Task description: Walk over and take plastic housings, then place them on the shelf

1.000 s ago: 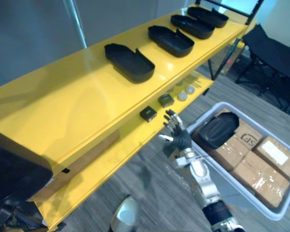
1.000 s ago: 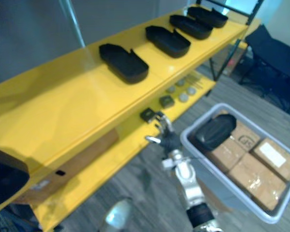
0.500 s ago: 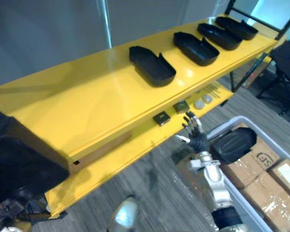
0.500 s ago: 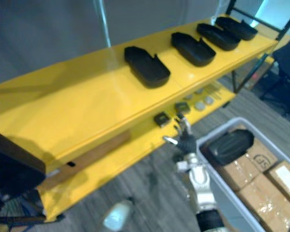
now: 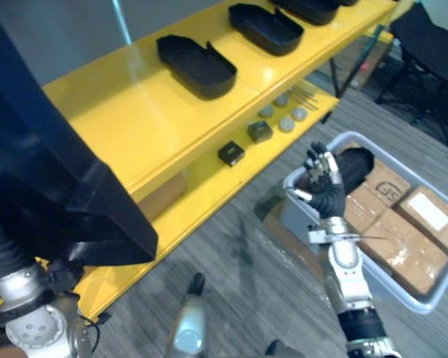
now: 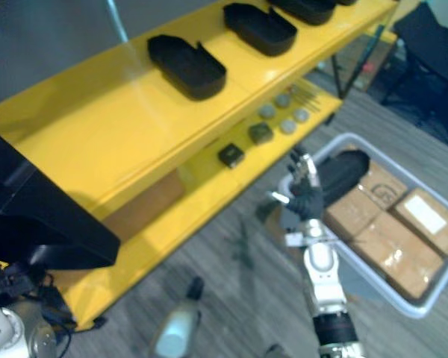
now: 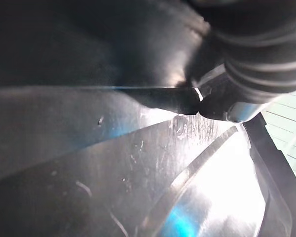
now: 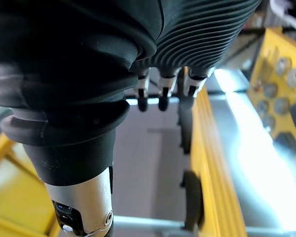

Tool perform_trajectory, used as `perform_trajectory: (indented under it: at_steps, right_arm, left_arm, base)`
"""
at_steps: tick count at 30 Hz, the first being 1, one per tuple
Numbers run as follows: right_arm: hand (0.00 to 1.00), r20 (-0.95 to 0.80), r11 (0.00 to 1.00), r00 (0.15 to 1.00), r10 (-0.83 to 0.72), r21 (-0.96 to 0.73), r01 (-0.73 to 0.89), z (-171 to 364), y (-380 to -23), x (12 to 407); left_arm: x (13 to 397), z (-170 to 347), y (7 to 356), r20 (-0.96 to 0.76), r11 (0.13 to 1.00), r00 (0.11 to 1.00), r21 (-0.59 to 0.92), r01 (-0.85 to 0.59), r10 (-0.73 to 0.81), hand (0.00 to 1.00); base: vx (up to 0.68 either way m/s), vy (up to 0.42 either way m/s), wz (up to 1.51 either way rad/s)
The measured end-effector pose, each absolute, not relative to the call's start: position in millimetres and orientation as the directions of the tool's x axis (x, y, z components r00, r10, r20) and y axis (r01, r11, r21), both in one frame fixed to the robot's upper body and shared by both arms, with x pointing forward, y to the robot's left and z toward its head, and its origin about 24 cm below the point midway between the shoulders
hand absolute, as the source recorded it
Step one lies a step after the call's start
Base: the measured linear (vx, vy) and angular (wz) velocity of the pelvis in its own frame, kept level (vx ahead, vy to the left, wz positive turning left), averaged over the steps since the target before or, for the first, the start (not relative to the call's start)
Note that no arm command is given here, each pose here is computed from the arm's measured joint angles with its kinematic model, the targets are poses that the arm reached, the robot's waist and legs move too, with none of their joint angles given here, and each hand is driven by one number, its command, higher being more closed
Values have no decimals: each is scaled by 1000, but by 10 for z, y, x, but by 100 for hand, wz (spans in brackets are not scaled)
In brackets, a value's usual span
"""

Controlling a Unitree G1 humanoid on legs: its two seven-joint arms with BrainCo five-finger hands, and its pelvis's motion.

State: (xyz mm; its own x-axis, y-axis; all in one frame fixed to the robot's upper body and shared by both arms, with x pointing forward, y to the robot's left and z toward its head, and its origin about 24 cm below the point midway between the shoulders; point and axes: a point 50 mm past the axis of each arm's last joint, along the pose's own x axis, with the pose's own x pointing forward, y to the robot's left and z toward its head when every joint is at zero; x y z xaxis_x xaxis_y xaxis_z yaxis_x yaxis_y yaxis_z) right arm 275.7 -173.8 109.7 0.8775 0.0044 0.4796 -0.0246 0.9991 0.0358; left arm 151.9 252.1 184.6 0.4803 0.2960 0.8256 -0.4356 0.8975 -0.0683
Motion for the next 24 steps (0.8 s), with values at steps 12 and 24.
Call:
perform_trajectory:
  at_steps: [12,24]
  right_arm:
    - [0,494,996,865,-81,81,46,1076,-1866,2620]
    - [0,616,975,765,-187,21,222,1387,-2177,2559]
  left_arm:
    - [1473,1806,2560,811,861,499,-11,-509,306,100]
    - [1560,1896,2721,815,850,484,-19,-527,318,100]
  base:
    - [20,40,2]
    - [256,74,46]
